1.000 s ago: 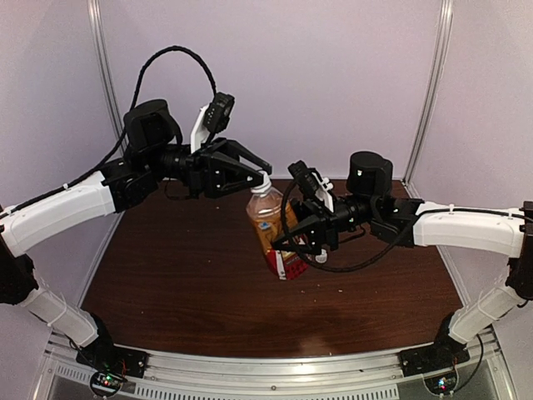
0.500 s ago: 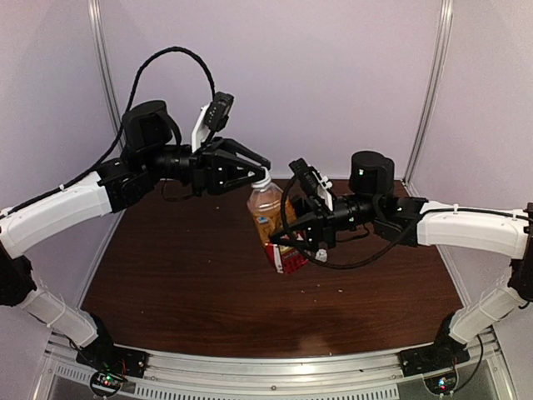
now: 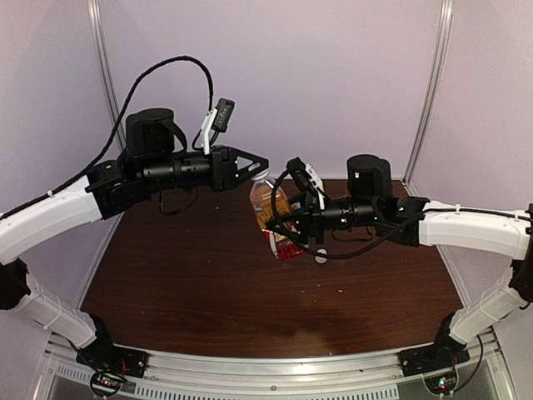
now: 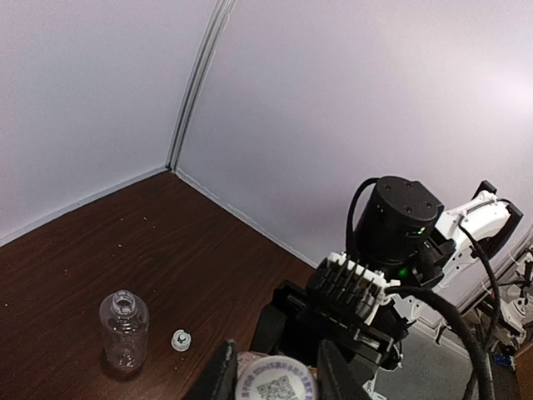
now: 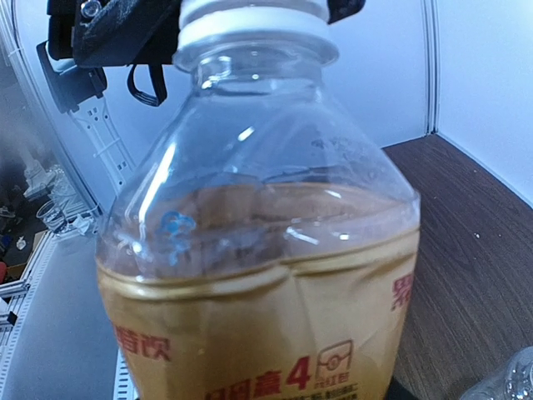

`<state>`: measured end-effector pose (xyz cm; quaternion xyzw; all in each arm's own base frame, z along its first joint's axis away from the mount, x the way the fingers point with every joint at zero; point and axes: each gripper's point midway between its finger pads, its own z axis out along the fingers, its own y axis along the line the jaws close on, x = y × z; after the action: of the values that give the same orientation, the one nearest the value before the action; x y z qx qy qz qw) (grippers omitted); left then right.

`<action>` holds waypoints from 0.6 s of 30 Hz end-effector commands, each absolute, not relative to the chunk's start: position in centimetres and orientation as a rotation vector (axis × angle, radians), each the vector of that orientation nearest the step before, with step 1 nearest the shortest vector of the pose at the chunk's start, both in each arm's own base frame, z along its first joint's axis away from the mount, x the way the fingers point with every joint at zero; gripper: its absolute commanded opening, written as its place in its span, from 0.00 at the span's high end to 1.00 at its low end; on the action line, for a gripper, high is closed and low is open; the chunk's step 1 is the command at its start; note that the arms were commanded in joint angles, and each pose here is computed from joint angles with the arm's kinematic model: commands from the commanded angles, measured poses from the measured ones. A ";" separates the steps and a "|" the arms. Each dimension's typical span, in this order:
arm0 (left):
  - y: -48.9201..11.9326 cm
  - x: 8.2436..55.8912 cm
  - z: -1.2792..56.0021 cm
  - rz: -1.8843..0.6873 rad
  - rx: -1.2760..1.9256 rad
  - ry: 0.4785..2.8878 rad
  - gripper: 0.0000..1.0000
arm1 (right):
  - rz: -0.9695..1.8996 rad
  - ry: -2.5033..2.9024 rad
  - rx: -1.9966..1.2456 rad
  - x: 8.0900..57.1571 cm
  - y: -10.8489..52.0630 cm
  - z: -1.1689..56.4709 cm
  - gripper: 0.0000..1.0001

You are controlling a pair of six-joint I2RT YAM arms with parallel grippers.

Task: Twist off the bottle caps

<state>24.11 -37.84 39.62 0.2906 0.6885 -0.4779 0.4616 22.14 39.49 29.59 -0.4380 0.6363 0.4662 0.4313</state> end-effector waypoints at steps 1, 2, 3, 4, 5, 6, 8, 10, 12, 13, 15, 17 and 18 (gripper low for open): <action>-36.3 24.4 42.6 -1.125 0.667 1.580 0.69 | 1.126 1.575 -1.064 22.7 39.3 30.6 0.56; -36.3 24.1 43.0 -1.135 0.690 1.557 0.63 | 1.131 1.573 -1.069 22.6 39.3 30.5 0.56; -36.4 23.7 43.2 -1.142 0.718 1.535 0.55 | 1.140 1.567 -1.079 22.4 39.4 30.6 0.56; -36.3 23.4 43.6 -1.147 0.743 1.512 0.51 | 1.151 1.561 -1.088 22.2 39.4 30.6 0.56; -36.2 23.0 43.9 -1.152 0.771 1.491 0.46 | 1.164 1.552 -1.098 22.0 39.4 30.7 0.56; -36.1 22.7 44.2 -1.158 0.798 1.466 0.42 | 1.178 1.543 -1.110 21.7 39.5 30.8 0.56; -36.0 21.8 44.6 -1.174 0.859 1.422 0.35 | 1.209 1.522 -1.135 21.1 39.6 30.9 0.56; -35.8 21.1 44.9 -1.198 0.920 1.383 0.31 | 1.245 1.496 -1.166 20.4 39.7 31.1 0.56; -35.8 20.3 45.0 -1.234 0.978 1.351 0.29 | 1.289 1.466 -1.200 19.6 39.8 31.3 0.56; -35.8 20.0 44.9 -1.252 1.008 1.340 0.28 | 1.316 1.448 -1.219 19.1 39.8 31.5 0.56; -35.7 19.0 44.7 -1.294 1.075 1.309 0.27 | 1.381 1.403 -1.264 17.8 39.8 31.9 0.55; -35.8 18.2 44.8 -1.331 1.130 1.262 0.26 | 1.438 1.366 -1.301 16.8 39.8 32.4 0.55; -35.8 17.6 44.8 -1.354 1.165 1.234 0.26 | 1.468 1.349 -1.320 16.3 39.8 32.5 0.55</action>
<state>20.59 -35.86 43.37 0.4055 0.5838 -0.5154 0.4787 19.01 39.80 30.44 -0.4804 0.5879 0.5212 0.3898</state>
